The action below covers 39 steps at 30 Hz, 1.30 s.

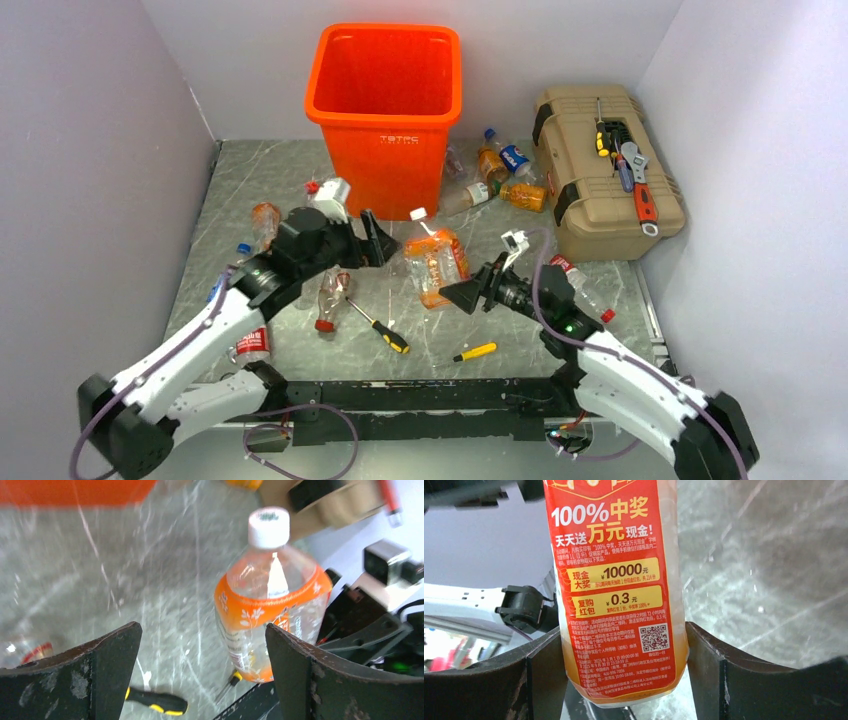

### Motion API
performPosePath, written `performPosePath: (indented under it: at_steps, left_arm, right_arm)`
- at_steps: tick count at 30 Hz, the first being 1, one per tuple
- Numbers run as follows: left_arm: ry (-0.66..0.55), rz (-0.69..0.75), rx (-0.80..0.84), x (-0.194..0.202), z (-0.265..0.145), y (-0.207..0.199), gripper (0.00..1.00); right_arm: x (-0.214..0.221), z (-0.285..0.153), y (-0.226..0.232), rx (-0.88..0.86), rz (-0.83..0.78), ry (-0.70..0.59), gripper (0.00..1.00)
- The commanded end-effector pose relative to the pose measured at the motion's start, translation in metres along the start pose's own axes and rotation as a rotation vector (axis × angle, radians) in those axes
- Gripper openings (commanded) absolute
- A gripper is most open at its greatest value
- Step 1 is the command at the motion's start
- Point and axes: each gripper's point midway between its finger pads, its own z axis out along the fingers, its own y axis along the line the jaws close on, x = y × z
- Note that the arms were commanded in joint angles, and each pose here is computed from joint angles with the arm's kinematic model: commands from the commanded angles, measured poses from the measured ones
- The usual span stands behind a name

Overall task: Put the plastic bottles in the bin
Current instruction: Pick up the plastic bottle at the center of the board.

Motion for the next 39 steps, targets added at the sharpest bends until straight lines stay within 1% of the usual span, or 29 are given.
performPosePath:
  at_steps: [1, 4, 6, 7, 8, 10, 15, 19, 23, 25, 29, 35, 39]
  left_arm:
    - [-0.215, 0.126, 0.060, -0.067, -0.053, -0.036, 1.00]
    - [-0.344, 0.217, 0.127, -0.108, -0.082, -0.065, 0.99]
    - [-0.395, 0.276, 0.147, -0.127, -0.091, -0.078, 0.99]
    - [-0.398, 0.318, 0.188, -0.132, -0.093, -0.089, 0.99]
    - [-0.385, 0.365, 0.236, -0.134, -0.093, -0.101, 0.99]
    - [-0.349, 0.424, 0.338, -0.135, -0.093, -0.126, 0.99]
    - [-0.308, 0.438, 0.548, -0.141, -0.098, -0.170, 0.98]
    - [-0.242, 0.373, 0.600, -0.138, -0.091, -0.181, 0.94]
    - [-0.220, 0.332, 0.643, -0.130, -0.085, -0.183, 0.91]
    - [-0.211, 0.317, 0.641, -0.128, -0.082, -0.181, 0.90]
    - [-0.185, 0.285, 0.683, -0.125, -0.078, -0.188, 0.85]
    - [-0.183, 0.256, 0.718, -0.128, -0.072, -0.195, 0.80]
    - [-0.175, 0.255, 0.735, -0.127, -0.068, -0.197, 0.73]
  right_arm:
    - [-0.036, -0.017, 0.027, -0.013, -0.252, -0.127, 0.00]
    - [-0.047, -0.022, 0.041, 0.015, -0.360, -0.186, 0.00]
    - [-0.052, -0.023, 0.050, 0.018, -0.438, -0.245, 0.00]
    - [-0.056, -0.024, 0.053, 0.029, -0.473, -0.285, 0.00]
    - [-0.064, -0.025, 0.058, 0.032, -0.508, -0.346, 0.00]
    - [-0.073, -0.026, 0.064, 0.049, -0.563, -0.418, 0.00]
    - [-0.099, -0.029, 0.071, 0.113, -0.619, -0.576, 0.00]
    - [-0.112, -0.034, 0.080, 0.136, -0.642, -0.673, 0.00]
    - [-0.122, -0.038, 0.086, 0.146, -0.646, -0.737, 0.00]
    - [-0.123, -0.038, 0.092, 0.127, -0.649, -0.750, 0.00]
    - [-0.118, -0.030, 0.099, 0.094, -0.663, -0.728, 0.00]
    - [-0.109, -0.025, 0.103, 0.069, -0.651, -0.708, 0.00]
    - [-0.106, -0.024, 0.105, 0.060, -0.644, -0.698, 0.00]
